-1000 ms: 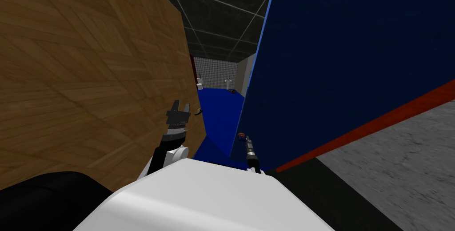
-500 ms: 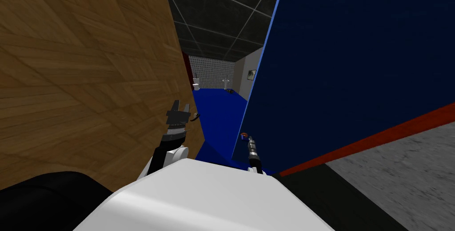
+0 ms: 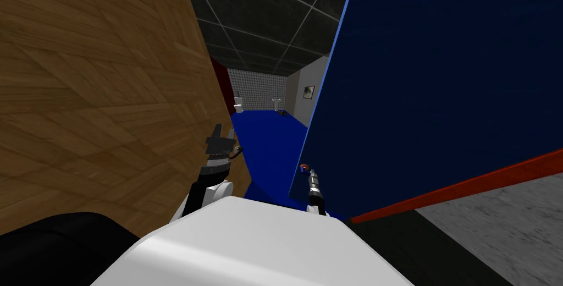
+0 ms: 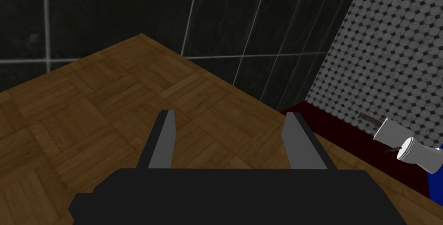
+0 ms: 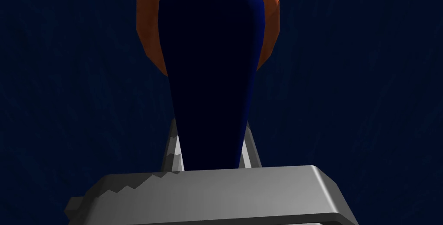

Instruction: Push the door open

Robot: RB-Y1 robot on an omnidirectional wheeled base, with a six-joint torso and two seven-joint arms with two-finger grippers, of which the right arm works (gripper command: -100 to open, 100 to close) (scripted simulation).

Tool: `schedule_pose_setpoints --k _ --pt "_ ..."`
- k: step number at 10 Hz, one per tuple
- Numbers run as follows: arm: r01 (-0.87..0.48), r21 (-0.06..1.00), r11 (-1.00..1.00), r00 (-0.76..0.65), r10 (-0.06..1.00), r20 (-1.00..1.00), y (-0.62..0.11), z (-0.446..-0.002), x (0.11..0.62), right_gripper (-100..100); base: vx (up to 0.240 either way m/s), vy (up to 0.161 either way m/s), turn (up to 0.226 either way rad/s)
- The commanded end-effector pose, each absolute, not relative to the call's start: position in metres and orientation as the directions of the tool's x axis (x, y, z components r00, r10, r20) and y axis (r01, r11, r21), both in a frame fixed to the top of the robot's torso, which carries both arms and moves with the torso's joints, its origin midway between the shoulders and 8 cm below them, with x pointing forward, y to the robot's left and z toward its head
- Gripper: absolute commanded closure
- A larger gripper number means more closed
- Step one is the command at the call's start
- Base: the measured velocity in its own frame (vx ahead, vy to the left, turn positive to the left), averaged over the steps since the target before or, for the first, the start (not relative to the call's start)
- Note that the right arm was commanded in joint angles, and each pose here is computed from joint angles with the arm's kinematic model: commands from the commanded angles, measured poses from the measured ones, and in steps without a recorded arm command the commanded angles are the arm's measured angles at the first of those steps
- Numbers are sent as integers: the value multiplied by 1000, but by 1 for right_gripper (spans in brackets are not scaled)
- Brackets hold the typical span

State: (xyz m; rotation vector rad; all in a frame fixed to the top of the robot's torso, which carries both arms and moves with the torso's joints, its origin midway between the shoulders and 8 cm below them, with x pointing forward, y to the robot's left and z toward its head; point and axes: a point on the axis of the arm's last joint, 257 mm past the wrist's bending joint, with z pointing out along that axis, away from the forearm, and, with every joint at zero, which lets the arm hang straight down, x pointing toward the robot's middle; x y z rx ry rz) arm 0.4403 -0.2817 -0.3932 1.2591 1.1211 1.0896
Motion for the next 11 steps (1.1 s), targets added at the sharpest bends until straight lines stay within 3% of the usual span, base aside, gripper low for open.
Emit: schedule_pose_setpoints --k 1,11 --pt "0 1000 2 145 989 -2 -274 -391 443 100 142 63 -64" --pt "0 999 32 248 968 -31 -318 -389 436 100 159 42 -62"
